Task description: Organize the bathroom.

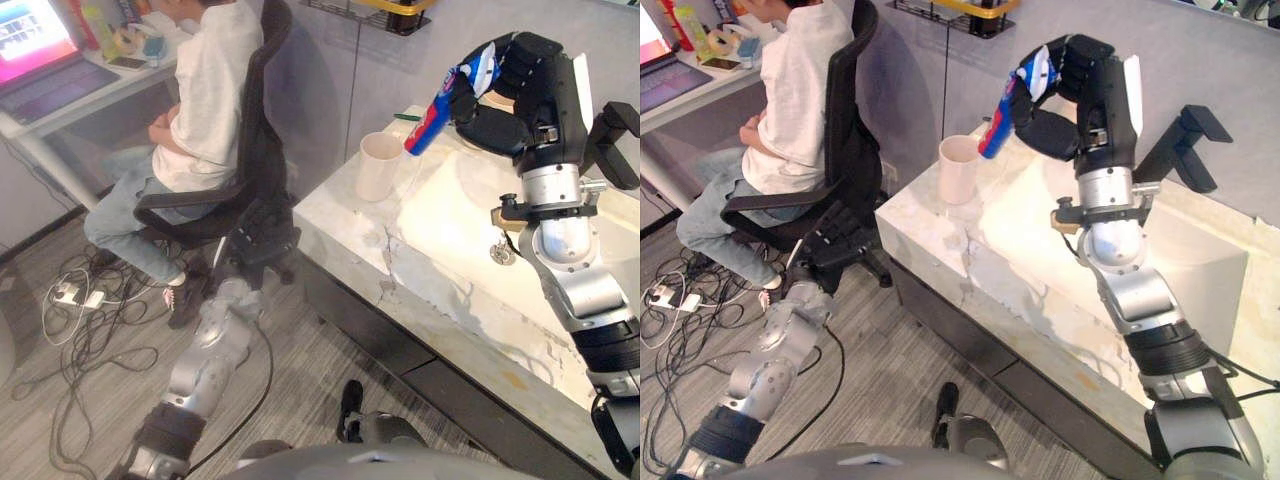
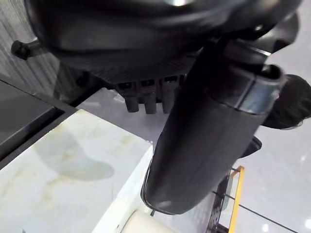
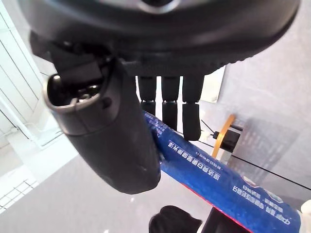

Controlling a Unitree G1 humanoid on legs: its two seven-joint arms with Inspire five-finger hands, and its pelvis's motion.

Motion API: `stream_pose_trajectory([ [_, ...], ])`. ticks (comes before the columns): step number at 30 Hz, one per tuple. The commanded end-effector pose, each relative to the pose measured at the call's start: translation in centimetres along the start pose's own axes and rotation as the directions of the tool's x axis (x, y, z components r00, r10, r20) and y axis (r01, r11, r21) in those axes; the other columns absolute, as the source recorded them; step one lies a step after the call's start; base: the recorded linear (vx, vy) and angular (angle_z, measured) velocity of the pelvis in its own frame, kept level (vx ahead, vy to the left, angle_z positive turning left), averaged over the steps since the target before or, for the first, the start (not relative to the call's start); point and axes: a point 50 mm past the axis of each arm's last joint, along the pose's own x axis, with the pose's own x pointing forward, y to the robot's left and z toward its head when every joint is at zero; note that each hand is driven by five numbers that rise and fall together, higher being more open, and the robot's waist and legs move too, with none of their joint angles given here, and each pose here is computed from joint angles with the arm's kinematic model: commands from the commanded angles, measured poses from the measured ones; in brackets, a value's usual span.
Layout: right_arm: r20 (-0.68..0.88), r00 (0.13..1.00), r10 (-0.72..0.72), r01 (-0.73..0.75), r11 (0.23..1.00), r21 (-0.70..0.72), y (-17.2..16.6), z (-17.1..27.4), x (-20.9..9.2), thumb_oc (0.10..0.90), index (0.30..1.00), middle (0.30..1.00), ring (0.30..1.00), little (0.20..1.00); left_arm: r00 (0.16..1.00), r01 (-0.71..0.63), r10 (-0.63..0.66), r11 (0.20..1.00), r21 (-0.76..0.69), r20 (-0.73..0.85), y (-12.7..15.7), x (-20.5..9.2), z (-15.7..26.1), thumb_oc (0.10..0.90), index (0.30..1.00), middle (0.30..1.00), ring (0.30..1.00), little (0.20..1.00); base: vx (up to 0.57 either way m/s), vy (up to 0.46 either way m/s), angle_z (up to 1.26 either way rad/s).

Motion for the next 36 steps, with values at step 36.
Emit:
stream_pose_trajectory([
  [36,0.374,0.923,-0.083,0.081,0.996,0.022,-2.2,7.8,6.5,0.400,0.300,0.300,0.300,0.300,0.989,0.101,-0.102,0.995,0.009,0.110,-1.0,-0.6,1.7,0.800,0.900,0.900,0.900,0.900,0.01,-0.003,0.03],
])
